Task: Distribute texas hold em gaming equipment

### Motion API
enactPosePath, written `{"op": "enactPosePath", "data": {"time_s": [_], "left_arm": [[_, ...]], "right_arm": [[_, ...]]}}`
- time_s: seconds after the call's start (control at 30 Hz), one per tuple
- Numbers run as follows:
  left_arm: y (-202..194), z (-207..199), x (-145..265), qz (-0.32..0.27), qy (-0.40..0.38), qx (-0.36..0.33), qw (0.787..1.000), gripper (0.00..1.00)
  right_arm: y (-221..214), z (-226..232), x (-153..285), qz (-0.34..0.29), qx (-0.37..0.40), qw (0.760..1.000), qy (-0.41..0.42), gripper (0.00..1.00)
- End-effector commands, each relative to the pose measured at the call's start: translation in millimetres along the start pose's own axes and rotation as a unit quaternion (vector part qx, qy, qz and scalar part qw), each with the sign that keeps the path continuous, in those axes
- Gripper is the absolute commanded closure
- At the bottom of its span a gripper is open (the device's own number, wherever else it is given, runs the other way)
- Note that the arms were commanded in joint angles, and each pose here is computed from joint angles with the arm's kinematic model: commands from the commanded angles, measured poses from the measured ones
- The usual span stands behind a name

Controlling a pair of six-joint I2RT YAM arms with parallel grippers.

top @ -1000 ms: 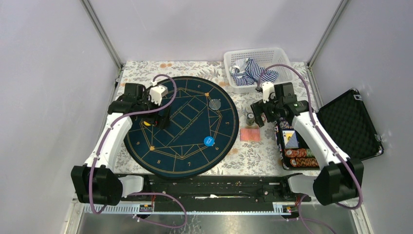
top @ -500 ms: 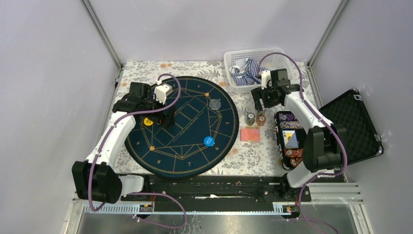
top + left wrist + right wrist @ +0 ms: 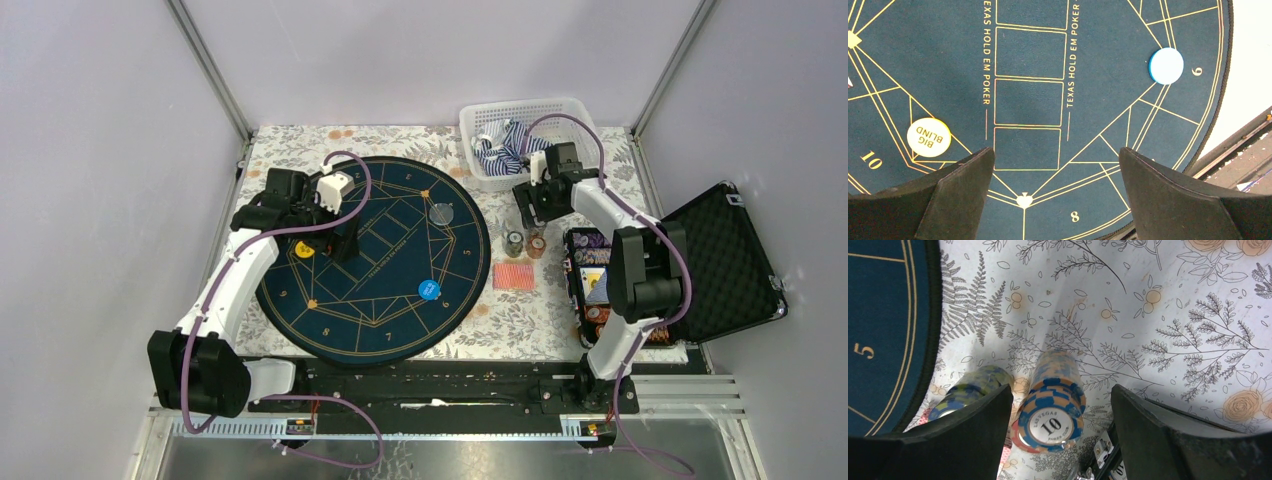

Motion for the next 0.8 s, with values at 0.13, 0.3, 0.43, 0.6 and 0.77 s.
{"op": "enactPosePath", "data": {"time_s": [0.13, 0.3, 0.43, 0.6, 0.77], "left_arm": [[13, 0, 0, -0.024, -0.002, -0.012, 1.000, 0.01], [14, 2, -3, -0.024, -0.002, -0.012, 1.000, 0.01], [12, 3, -7, -0.021, -0.002, -0.012, 1.000, 0.01], [11, 5, -8, -0.017, 0.000, -0.014, 1.000, 0.01], [10, 6, -9, -0.015, 0.001, -0.016, 1.000, 0.01]], "right_arm": [[0, -9, -21, 0.003, -0.007, 1.000, -0.005, 0.22], [-7, -7, -30, 0.017, -0.007, 1.000, 0.005, 0.25], [-10, -5, -37, 0.024, -0.007, 1.000, 0.011, 0.29], [-16, -5, -44, 0.035, -0.008, 0.999, 0.015, 0.35], [-20, -2, -49, 0.043, -0.009, 0.999, 0.023, 0.38]]}}
Point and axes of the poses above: each gripper's point midway between its finger pads, its own x axis back along the fingers, its own z axis along the line the jaws close on, y = z × x, the point moved 3 cm from there along x, back along the fingers, and after that the axes turned 2 degrees about x, right-handed, at the moved point
